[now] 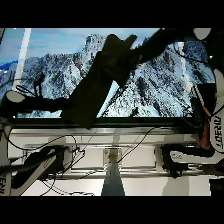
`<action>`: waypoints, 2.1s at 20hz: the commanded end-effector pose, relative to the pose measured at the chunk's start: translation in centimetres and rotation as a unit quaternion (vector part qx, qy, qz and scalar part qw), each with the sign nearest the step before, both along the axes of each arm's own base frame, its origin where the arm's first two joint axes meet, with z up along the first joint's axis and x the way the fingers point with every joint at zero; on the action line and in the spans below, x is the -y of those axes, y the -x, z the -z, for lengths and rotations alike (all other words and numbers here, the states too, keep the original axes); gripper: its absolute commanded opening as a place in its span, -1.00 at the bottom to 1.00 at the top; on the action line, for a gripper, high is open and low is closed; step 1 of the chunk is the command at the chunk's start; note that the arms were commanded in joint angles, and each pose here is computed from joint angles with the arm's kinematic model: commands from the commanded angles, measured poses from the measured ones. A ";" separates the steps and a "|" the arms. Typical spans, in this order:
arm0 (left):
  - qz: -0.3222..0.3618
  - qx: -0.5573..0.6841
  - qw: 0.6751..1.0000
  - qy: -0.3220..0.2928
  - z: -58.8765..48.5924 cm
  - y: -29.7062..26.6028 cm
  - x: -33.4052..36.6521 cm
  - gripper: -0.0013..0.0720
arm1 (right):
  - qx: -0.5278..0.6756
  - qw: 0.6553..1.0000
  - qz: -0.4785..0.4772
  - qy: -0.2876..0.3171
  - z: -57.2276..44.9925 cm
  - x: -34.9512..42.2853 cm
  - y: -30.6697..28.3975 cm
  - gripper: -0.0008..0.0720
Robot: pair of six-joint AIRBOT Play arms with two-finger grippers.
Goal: Fold the clothes and pants, and hang the long-sleeved shirts on hangers.
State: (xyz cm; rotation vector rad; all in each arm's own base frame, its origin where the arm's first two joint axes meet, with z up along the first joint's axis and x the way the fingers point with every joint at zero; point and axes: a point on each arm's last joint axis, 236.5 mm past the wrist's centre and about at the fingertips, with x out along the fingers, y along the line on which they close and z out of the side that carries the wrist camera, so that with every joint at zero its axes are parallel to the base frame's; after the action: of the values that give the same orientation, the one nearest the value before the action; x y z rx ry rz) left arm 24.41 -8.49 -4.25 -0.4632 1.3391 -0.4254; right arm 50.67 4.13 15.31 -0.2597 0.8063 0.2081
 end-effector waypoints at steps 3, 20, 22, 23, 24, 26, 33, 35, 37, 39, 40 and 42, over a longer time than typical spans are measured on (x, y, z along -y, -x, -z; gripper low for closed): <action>0.023 -0.090 0.994 0.055 2.3 5.8 2.7 0.59 | -0.046 0.976 0.202 -0.071 1.7 12.2 2.2 -0.89; -0.013 -0.031 0.997 0.067 7.6 4.2 13.2 0.10 | -0.102 0.959 0.237 -0.120 3.1 13.9 4.8 -0.89; -0.009 -0.023 0.997 0.071 7.0 3.2 13.9 -0.47 | -0.101 0.959 0.237 -0.120 3.1 13.9 4.8 -0.89; -0.008 -0.012 0.997 0.075 6.3 2.2 14.2 -0.78 | -0.102 0.959 0.237 -0.120 3.1 13.8 4.8 -0.89; -0.006 0.004 0.997 0.080 5.3 1.1 14.6 -0.92 | -0.102 0.959 0.237 -0.121 3.1 13.8 4.8 -0.89; -0.011 0.059 0.994 0.090 2.3 -2.9 14.7 -0.92 | -0.096 0.959 0.230 -0.134 2.7 13.2 4.6 -0.89; -0.236 0.349 0.905 0.060 -20.8 -23.2 -5.1 -0.93 | 0.025 0.955 0.183 -0.232 -4.4 9.7 0.8 -0.89; -0.316 0.430 0.845 0.044 -29.8 -24.3 -13.7 -0.93 | 0.085 0.947 0.170 -0.259 -8.7 9.1 -0.3 -0.89; -0.357 0.492 0.794 0.009 -36.4 -22.9 -20.2 -0.94 | 0.142 0.941 0.160 -0.262 -13.2 9.3 -0.8 -0.89; -0.392 0.513 0.763 -0.031 -39.2 -21.0 -25.1 -0.94 | 0.188 0.927 0.176 -0.272 -16.9 10.3 -0.8 -0.89; -0.407 0.508 0.757 -0.054 -38.9 -20.2 -27.2 -0.94 | 0.202 0.920 0.195 -0.272 -18.0 11.2 -0.7 -0.89; -0.403 0.448 0.789 -0.122 -34.3 -19.5 -29.7 -0.94 | 0.189 0.918 0.262 -0.230 -16.5 15.0 0.2 -0.89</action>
State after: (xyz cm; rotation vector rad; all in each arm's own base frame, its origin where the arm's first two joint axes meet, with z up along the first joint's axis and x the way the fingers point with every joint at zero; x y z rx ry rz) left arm 46.27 15.62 31.11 -0.5615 0.1144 0.0997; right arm 51.16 -7.29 30.56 0.3515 0.4284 -0.0145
